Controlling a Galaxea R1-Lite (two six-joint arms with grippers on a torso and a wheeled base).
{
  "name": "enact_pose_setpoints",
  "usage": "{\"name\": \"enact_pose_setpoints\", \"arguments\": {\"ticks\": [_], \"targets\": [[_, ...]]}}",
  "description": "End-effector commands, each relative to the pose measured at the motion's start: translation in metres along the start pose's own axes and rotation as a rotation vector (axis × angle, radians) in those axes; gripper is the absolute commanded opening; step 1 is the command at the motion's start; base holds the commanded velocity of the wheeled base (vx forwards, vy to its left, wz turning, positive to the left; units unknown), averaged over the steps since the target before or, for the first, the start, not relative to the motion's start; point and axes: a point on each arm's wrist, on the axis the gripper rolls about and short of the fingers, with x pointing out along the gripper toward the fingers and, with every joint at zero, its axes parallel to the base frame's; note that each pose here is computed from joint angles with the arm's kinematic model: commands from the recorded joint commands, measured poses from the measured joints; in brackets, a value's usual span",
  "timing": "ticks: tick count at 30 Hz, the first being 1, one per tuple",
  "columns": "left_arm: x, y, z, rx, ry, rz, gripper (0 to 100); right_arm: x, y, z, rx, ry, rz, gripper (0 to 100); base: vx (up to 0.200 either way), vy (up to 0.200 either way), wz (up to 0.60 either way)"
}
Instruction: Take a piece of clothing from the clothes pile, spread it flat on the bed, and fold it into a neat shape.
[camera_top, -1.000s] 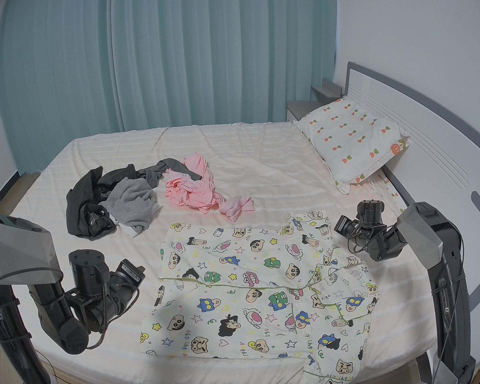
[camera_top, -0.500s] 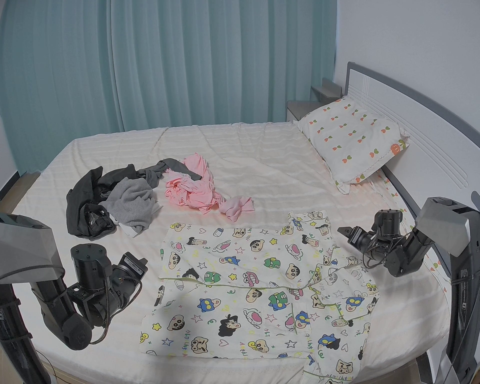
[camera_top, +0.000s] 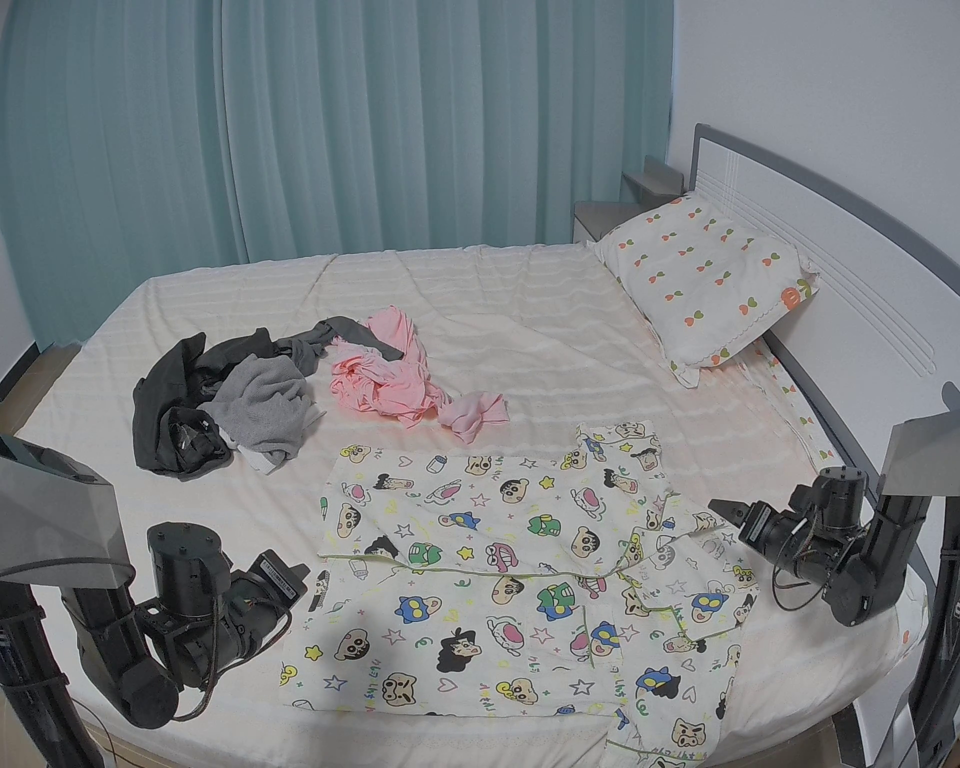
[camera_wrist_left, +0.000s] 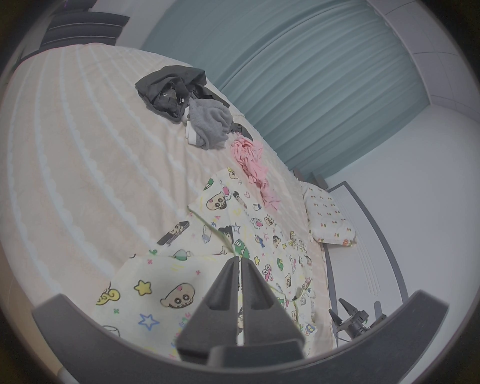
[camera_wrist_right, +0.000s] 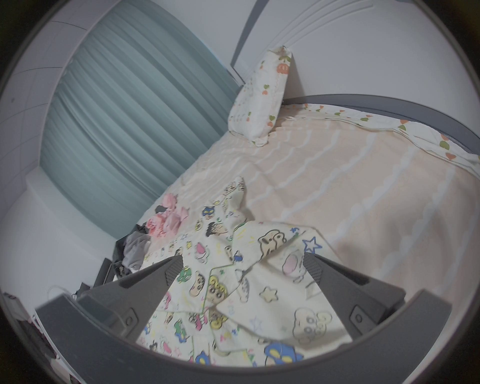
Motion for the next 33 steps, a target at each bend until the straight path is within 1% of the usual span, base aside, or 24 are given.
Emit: {"name": "enact_pose_setpoints", "arguments": {"ticks": [1, 3, 9, 12, 13, 15, 19, 21, 22, 24, 25, 26, 28, 29, 30, 31, 33], "targets": [[-0.004, 0.008, -0.008, 0.017, 0.040, 0.036, 0, -0.020, -0.006, -0.013, 0.001, 0.063, 0.010, 100, -0.200, 0.000, 0.00], [-0.004, 0.009, -0.008, 0.022, 0.044, 0.041, 0, -0.020, -0.008, -0.012, -0.002, 0.062, 0.004, 100, -0.200, 0.000, 0.00], [-0.011, 0.022, -0.016, 0.153, 0.100, 0.104, 0, -0.021, -0.011, -0.012, -0.009, 0.064, -0.003, 100, -0.200, 0.000, 0.00], [-0.010, 0.027, -0.020, 0.178, 0.123, 0.132, 0, -0.022, -0.012, -0.013, -0.008, 0.069, -0.004, 100, -0.200, 0.000, 0.00], [-0.007, 0.033, -0.023, 0.191, 0.139, 0.160, 0, -0.022, -0.011, -0.014, -0.009, 0.076, 0.004, 100, -0.200, 0.000, 0.00], [-0.004, 0.038, -0.024, 0.209, 0.151, 0.183, 0, -0.023, -0.011, -0.014, -0.008, 0.080, 0.008, 100, -0.200, 0.000, 0.00], [0.004, 0.052, -0.020, 0.237, 0.156, 0.240, 0, -0.025, -0.009, -0.015, -0.010, 0.088, 0.016, 100, 0.000, 0.000, 0.00], [0.008, 0.054, -0.017, 0.233, 0.141, 0.242, 0, -0.025, -0.009, -0.017, -0.011, 0.093, 0.017, 100, 0.000, 0.000, 0.00], [0.016, 0.057, -0.011, 0.226, 0.102, 0.233, 0, -0.025, -0.008, -0.018, -0.014, 0.090, 0.024, 100, 0.000, 0.000, 0.00], [0.023, 0.064, -0.004, 0.258, 0.076, 0.242, 0, -0.025, -0.004, -0.020, -0.024, 0.089, 0.039, 100, 0.000, 0.000, 0.00], [0.023, 0.064, -0.004, 0.258, 0.076, 0.242, 0, -0.025, -0.004, -0.020, -0.024, 0.089, 0.039, 100, 0.000, 0.000, 0.00], [0.027, 0.072, 0.003, 0.308, 0.066, 0.253, 0, -0.027, -0.002, -0.022, -0.029, 0.094, 0.048, 100, 0.000, 0.000, 0.00], [0.028, 0.074, 0.005, 0.319, 0.080, 0.234, 0, -0.027, 0.000, -0.025, -0.033, 0.105, 0.053, 100, 0.000, 0.000, 0.00], [0.029, 0.074, 0.005, 0.311, 0.113, 0.197, 0, -0.027, 0.003, -0.027, -0.038, 0.111, 0.061, 100, 0.000, 0.000, 0.00], [0.029, 0.074, 0.005, 0.309, 0.118, 0.191, 0, -0.027, 0.002, -0.027, -0.037, 0.112, 0.060, 100, 0.000, 0.000, 0.00], [0.030, 0.075, 0.007, 0.301, 0.135, 0.163, 0, -0.027, 0.004, -0.028, -0.040, 0.117, 0.063, 100, 0.000, 0.000, 0.00], [0.032, 0.075, 0.011, 0.301, 0.123, 0.150, 0, -0.026, 0.004, -0.029, -0.041, 0.120, 0.067, 100, 0.000, 0.000, 0.00]]}}
